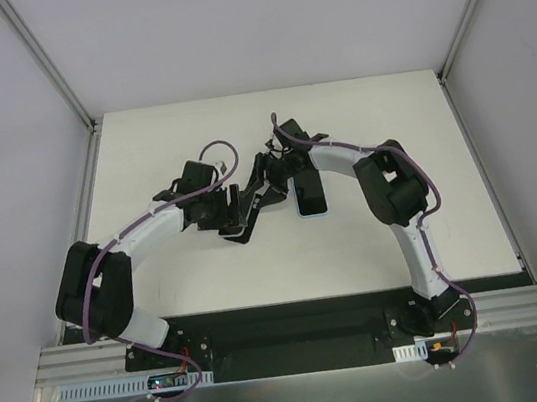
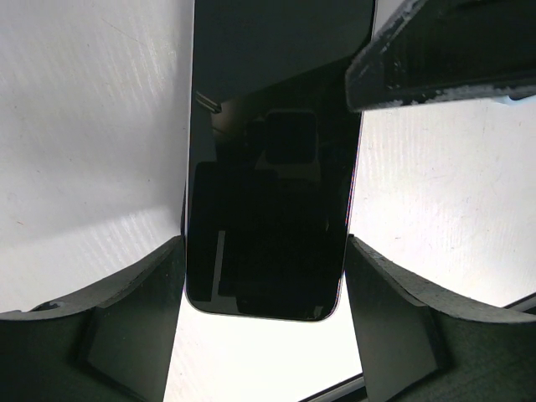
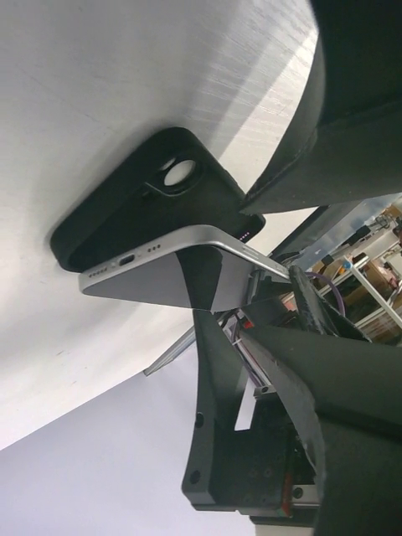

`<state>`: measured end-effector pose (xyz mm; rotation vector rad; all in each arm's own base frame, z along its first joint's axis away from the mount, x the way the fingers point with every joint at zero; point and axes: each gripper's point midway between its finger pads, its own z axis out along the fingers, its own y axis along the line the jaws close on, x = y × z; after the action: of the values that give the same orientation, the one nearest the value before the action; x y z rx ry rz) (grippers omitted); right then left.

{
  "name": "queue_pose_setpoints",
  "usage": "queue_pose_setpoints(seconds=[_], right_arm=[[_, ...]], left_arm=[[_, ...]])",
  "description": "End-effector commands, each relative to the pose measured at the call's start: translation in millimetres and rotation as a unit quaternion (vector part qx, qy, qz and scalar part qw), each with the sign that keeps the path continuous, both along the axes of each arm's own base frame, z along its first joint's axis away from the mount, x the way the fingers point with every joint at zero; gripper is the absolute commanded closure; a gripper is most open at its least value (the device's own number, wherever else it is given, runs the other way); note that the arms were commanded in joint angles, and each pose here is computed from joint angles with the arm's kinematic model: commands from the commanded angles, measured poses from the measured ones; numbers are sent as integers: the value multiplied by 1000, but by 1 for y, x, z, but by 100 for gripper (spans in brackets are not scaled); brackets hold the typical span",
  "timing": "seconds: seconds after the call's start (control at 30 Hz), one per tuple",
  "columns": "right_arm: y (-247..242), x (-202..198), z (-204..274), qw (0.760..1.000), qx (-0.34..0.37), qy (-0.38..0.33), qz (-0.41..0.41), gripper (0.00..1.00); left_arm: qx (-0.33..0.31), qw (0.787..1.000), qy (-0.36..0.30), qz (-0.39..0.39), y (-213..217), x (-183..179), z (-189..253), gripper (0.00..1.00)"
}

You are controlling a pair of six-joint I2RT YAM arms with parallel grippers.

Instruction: Put the phone into the phone case

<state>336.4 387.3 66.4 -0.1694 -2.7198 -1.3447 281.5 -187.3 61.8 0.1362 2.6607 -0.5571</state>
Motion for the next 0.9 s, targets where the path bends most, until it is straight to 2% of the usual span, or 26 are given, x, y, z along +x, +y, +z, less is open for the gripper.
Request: queue_pose_setpoints(seconds=[0.0, 0.37, 0.53, 0.63, 0.7, 0.8, 0.87], right_arm=[[7, 8, 4, 1000, -1, 8, -15, 44], [11, 13, 4, 1000, 9, 7, -21, 63], [13, 13, 9, 1000, 22, 0, -17, 86], [11, 13, 16, 999, 30, -10, -17, 95], [8, 16, 24, 999, 41, -21, -18, 98], [1, 21, 37, 997, 59, -40, -23, 99], [-7, 22, 48, 996, 69, -59, -22, 99]], left_arm=[[-34, 999, -32, -22, -13, 0, 18, 74], [-44, 998, -32, -33, -18, -4, 14, 73], [-43, 998, -32, -34, -19, -4, 13, 71], [-49, 998, -32, -30, -20, -5, 15, 61], [-52, 998, -34, -25, -20, -5, 18, 50], [-61, 997, -38, -14, -20, -5, 25, 28], [-70, 997, -40, -10, -22, -6, 31, 25]])
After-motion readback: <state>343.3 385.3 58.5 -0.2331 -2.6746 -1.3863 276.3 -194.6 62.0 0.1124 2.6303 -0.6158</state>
